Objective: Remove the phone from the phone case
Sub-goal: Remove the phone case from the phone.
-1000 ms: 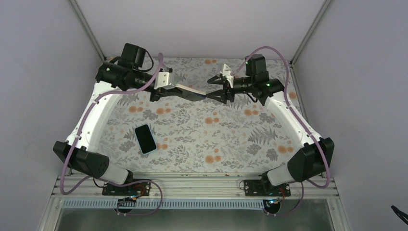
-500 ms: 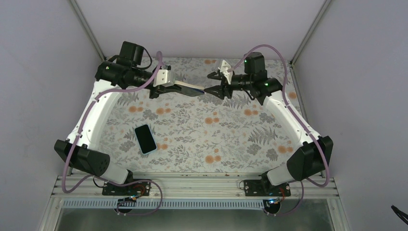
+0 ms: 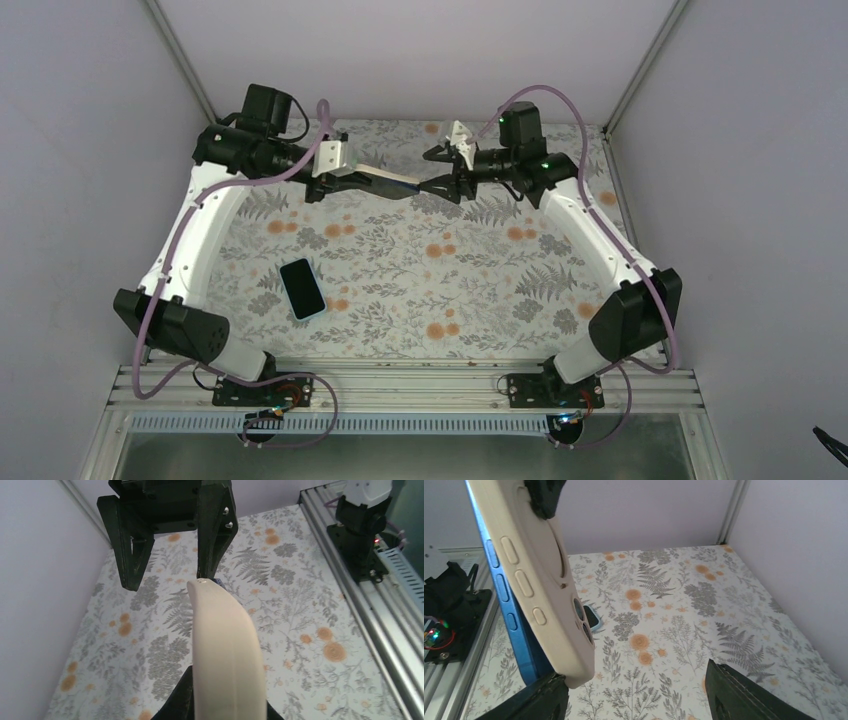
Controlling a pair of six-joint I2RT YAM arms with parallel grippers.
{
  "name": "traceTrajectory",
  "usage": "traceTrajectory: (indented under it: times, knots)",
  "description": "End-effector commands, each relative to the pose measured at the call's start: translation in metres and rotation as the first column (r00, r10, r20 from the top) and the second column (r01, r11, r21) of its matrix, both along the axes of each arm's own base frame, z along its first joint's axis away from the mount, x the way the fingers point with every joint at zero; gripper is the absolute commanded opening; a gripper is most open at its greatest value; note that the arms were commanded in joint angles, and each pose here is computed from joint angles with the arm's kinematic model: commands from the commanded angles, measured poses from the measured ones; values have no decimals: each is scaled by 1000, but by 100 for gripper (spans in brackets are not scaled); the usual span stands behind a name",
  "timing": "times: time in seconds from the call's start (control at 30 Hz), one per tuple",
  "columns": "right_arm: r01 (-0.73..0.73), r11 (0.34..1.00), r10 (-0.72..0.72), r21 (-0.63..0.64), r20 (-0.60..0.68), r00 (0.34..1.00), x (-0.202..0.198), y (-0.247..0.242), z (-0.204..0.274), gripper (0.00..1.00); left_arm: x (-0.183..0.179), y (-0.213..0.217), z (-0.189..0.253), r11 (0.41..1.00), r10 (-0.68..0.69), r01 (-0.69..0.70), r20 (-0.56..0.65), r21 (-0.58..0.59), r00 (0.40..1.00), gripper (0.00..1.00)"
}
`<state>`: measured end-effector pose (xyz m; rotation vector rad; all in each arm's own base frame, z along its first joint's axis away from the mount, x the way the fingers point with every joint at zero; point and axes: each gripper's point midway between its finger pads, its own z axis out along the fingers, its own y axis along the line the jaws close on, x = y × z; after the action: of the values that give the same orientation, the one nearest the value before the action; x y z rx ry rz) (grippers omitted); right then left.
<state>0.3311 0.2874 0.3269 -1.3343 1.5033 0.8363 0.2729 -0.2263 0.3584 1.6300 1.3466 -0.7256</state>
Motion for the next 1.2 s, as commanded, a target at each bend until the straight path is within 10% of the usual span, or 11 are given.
traceTrajectory:
  times: [0.0, 0.27, 0.63, 1.0, 1.17]
  knots:
    - [-22, 999, 16, 35, 148, 989, 7, 31, 23, 70, -72, -24, 58, 891, -346, 277, -141, -360, 927, 2]
    - [6, 999, -14, 49, 173, 985, -9, 66, 34, 69, -60, -26, 62, 889, -340, 275, -126, -365, 932, 2]
    - [-378, 909, 377, 174, 41, 925, -92, 99, 54, 69, -40, -25, 39, 932, -256, 209, -130, -294, 958, 2]
    - [-426, 874, 413, 234, 104, 905, -118, 80, 92, 44, -21, -18, 19, 954, -198, 149, -175, -261, 964, 2]
    - [-419, 880, 409, 225, 93, 908, -117, 80, 87, 5, -12, -20, 17, 960, -188, 139, -193, -242, 963, 2]
